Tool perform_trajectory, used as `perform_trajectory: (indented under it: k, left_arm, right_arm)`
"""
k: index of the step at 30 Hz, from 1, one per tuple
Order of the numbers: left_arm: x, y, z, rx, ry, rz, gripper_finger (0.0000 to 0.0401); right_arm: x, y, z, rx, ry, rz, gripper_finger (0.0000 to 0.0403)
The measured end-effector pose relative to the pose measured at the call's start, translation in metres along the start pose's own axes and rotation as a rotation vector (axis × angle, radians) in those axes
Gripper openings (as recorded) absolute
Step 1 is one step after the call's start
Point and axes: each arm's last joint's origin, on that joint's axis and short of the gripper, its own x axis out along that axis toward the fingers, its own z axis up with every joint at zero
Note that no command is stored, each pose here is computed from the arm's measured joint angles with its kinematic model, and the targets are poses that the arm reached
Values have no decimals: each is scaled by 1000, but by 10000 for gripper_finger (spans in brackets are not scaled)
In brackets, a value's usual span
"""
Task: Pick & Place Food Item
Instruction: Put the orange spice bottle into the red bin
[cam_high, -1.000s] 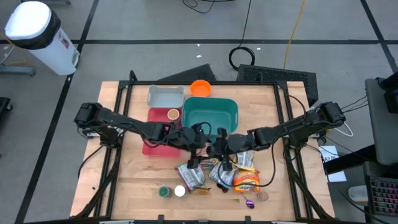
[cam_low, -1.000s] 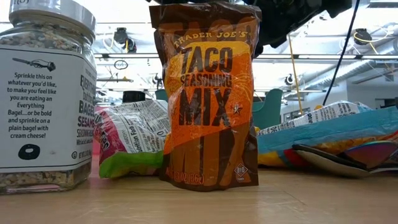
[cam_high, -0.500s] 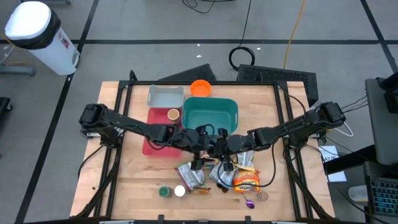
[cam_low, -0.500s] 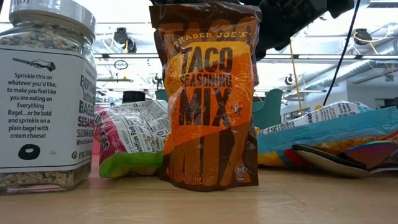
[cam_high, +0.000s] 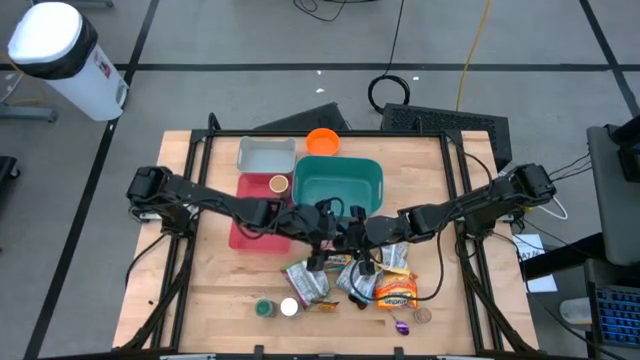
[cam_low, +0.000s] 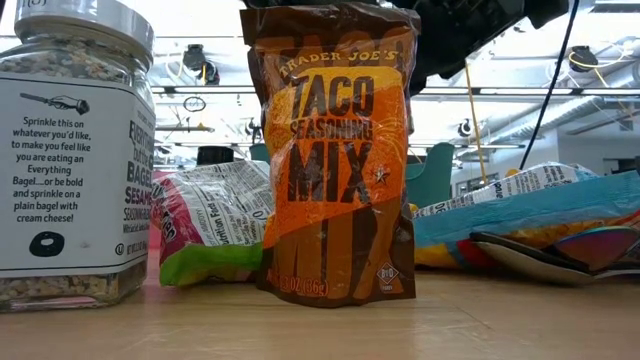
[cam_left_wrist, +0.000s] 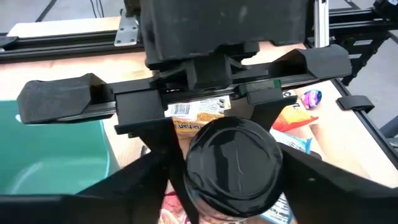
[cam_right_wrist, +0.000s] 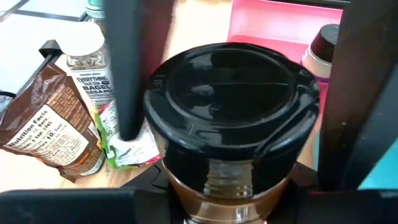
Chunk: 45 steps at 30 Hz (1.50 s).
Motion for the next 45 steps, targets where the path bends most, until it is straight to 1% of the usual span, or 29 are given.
perform_trajectory:
  k: [3, 6, 8, 13, 16, 19, 22, 26, 29, 33, 36, 41, 43, 45]
  left_arm:
    - [0, 5, 0, -9, 3, 6, 209]
    - [0, 11, 0, -25, 3, 5, 207]
    - [-6, 13, 2, -31, 8, 10, 207]
    - [-37, 14, 14, -46, 8, 40, 207]
    - [-54, 11, 14, -46, 10, 111, 207]
    - [-72, 13, 4, -57, 29, 228, 207]
    - [-92, 16, -9, -120, 17, 323, 207]
    - [-124, 16, -28, -228, 32, 428, 207]
    - [-145, 13, -38, -273, 13, 538, 207]
    - [-169, 8, -55, -347, 27, 645, 207]
    - [-180, 8, -68, -395, 47, 729, 207]
    - [-197, 12, -78, -478, 39, 874, 207]
    - [-199, 14, -84, -511, 69, 912, 207]
    - [-197, 17, -89, -559, 117, 923, 207]
  right_arm:
    - [0, 0, 0, 1, 1, 0, 150]
    - [0, 0, 0, 2, 3, -3, 174]
    - [0, -1, 0, 7, 3, -8, 195]
    - [-23, -4, 7, 38, 22, -20, 248]
    - [-42, -6, 9, 57, 38, -18, 269]
    - [-63, -6, 14, 98, 8, 8, 282]
    - [-76, -3, 13, 117, -47, 29, 287]
    - [-81, -4, 1, 115, -103, 25, 285]
    - [-84, -5, 0, 122, -165, 28, 280]
    - [-85, -7, -2, 128, -185, -11, 279]
    - [-85, -8, -1, 130, -192, -27, 279]
    - [-84, -8, -1, 130, -190, -26, 279]
    - [-84, -8, -1, 130, -194, -26, 277]
    - [-84, -8, -1, 131, -194, -27, 277]
